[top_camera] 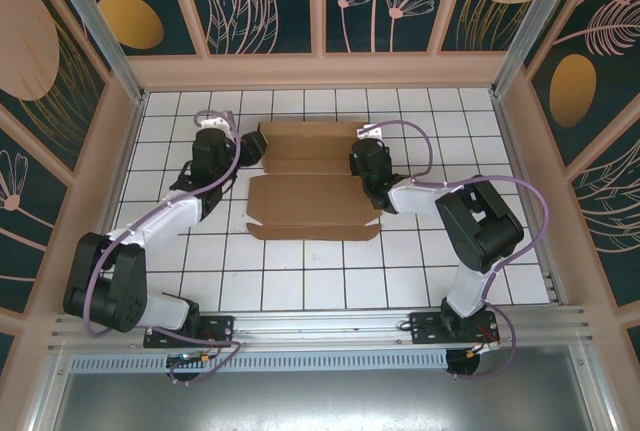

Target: Fold the paper box

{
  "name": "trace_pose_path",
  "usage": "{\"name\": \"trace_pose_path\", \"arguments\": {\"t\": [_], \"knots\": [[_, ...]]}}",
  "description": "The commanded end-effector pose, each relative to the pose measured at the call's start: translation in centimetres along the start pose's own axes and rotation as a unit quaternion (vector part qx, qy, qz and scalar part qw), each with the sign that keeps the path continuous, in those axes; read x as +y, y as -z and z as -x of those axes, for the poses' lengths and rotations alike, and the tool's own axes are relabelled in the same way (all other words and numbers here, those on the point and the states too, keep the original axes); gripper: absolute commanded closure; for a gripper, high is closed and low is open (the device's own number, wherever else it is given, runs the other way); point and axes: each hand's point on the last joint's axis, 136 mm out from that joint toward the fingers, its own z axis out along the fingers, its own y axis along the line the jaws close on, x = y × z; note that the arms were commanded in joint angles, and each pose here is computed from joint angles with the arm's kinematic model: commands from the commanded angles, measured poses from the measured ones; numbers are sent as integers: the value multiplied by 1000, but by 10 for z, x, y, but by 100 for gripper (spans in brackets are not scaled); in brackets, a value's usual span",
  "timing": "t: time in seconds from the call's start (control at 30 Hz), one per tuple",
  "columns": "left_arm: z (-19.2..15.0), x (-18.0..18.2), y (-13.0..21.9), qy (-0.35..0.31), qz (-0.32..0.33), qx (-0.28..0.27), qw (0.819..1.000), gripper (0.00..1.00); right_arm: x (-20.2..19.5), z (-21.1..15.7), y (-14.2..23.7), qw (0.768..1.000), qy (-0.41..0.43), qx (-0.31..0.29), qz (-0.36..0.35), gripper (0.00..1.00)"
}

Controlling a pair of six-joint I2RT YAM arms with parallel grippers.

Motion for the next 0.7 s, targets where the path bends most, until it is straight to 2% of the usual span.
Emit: {"name": "trace_pose_path", "arguments": {"t": [0.0,0.17,0.33,0.53,0.67], "knots": [[16,-2,-15,30,-5,3,1000,44,-6,1,-1,1000,0,-6,-9,100],[12,5,-37,73,-14,22,997,46,-4,0,-2,1000,3,-1,-3,100],[-12,5,-49,103,-45,51,992,53,-3,-1,-4,1000,2,2,2,100],[-34,19,-53,120,-36,71,990,64,3,-1,-2,1000,6,7,23,100],[-37,26,-53,118,-16,73,990,72,14,16,9,997,2,-9,75,91]]}}
